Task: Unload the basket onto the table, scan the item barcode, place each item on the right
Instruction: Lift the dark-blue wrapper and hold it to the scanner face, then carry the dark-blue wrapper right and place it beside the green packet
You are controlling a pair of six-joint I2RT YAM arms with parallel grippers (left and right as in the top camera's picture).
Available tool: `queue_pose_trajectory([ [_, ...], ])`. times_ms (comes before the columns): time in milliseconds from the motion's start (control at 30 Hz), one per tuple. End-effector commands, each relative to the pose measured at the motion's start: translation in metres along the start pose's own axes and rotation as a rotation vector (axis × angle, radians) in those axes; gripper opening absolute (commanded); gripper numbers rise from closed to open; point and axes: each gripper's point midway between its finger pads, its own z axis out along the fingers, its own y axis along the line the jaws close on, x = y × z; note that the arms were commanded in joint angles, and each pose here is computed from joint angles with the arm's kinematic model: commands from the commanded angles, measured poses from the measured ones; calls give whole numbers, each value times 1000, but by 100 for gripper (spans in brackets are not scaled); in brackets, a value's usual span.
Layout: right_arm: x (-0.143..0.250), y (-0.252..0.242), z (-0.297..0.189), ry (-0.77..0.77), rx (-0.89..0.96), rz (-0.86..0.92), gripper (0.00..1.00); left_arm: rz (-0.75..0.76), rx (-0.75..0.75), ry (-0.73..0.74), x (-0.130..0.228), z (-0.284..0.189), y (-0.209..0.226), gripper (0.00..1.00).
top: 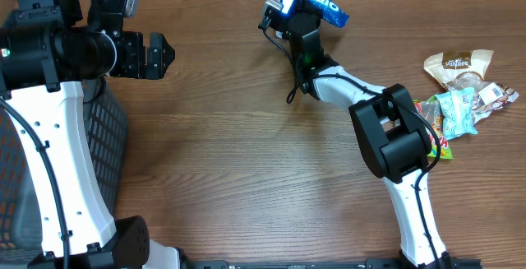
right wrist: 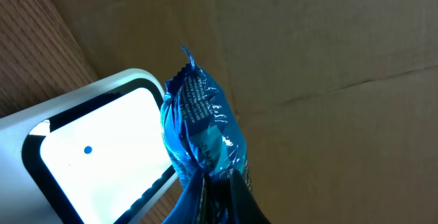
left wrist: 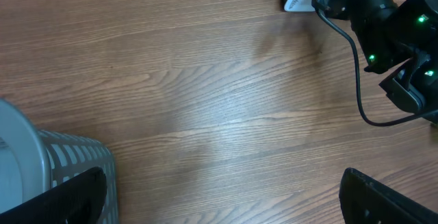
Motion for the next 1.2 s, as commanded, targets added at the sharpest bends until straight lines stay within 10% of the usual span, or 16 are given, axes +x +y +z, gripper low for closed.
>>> queue_pose_trajectory([
  [0,-11,-15,-2,-24,26,11,4,13,9,-17,-4,-3,-3,100],
  [400,-56,-76,-90,-67,-308,128,4,13,9,-16,-3,-3,-3,100],
  [667,-57,-147,-214,42,-497,633,4,13,9,-17,-4,-3,-3,100],
  [933,45,-179,-302,506,-470,1196,4,13,9,-17,-4,-3,-3,100],
  [1167,216,-166,-291,1010,-199,1402,4,13,9,-17,-4,-3,-3,100],
])
